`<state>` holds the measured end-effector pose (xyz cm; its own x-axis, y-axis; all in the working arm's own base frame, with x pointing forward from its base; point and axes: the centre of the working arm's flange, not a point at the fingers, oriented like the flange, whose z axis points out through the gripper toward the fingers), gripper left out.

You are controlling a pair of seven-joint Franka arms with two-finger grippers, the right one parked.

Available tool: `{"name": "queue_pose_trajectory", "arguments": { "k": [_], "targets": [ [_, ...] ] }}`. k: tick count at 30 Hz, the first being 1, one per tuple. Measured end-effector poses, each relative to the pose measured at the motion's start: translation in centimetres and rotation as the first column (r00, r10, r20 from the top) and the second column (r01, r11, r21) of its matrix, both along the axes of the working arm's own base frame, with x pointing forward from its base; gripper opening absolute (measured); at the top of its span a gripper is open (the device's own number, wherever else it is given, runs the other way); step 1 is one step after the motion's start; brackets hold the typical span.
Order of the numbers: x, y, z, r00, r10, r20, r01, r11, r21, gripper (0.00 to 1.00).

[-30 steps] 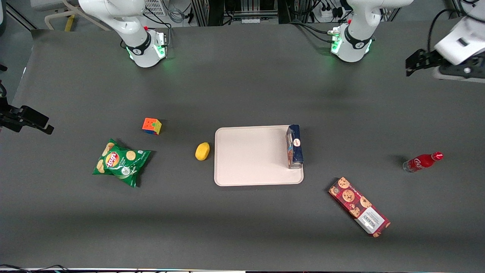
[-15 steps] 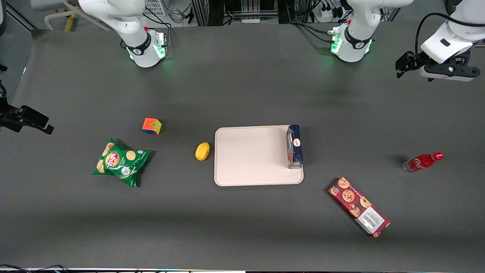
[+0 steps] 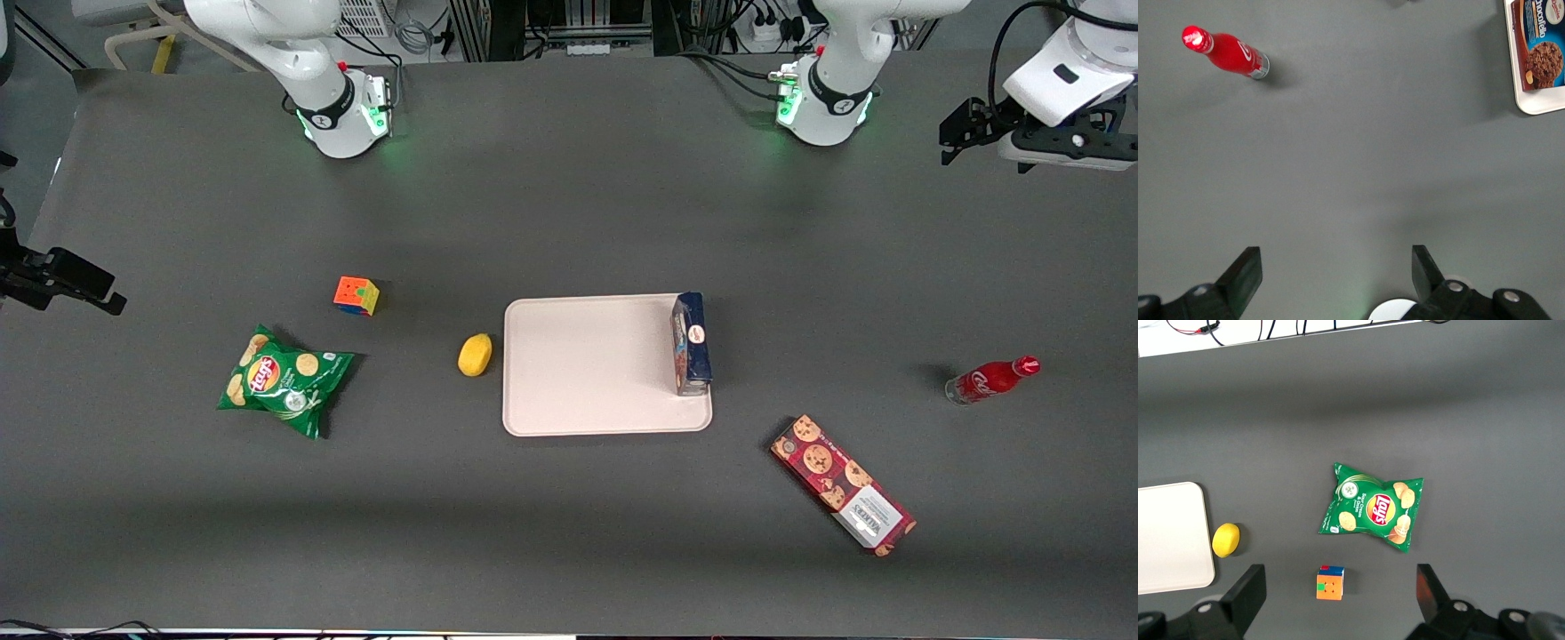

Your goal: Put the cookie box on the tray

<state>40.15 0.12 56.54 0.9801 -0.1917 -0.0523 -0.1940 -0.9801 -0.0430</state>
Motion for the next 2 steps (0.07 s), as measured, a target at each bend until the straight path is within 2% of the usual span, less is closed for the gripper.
{"name": "queue_pose_trajectory", "arguments": {
  "k": [2],
  "targets": [
    [0.02,-0.01,-0.04,1.000,0.000,-0.001,0.000,1.000,0.000,1.00]
  ]
}}
